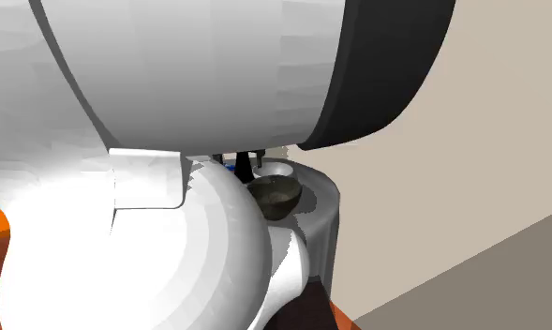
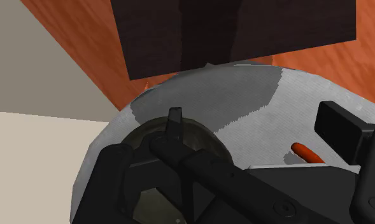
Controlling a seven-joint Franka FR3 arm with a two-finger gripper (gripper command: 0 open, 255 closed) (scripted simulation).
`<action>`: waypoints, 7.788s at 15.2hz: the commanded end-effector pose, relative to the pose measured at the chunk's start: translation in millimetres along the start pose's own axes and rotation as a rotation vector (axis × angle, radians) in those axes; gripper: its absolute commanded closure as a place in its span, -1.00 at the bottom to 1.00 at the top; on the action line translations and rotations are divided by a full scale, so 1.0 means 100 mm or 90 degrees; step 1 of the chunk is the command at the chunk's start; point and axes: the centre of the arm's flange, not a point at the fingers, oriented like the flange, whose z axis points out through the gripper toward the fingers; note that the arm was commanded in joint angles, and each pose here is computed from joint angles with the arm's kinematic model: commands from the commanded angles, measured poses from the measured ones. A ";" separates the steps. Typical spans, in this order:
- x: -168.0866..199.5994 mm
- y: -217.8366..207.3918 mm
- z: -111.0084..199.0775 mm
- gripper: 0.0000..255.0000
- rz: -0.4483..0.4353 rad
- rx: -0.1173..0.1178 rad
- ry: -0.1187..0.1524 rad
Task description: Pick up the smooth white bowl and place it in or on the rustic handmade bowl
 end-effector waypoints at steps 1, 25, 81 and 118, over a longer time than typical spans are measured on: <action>0.00 0.00 0.00 -1.00 0.000 0.000 0.000; 2.94 1.44 0.31 -1.00 -0.029 0.095 -0.012; 2.97 1.83 0.91 1.00 0.077 0.185 0.108; 2.63 1.51 0.64 1.00 0.193 0.101 0.152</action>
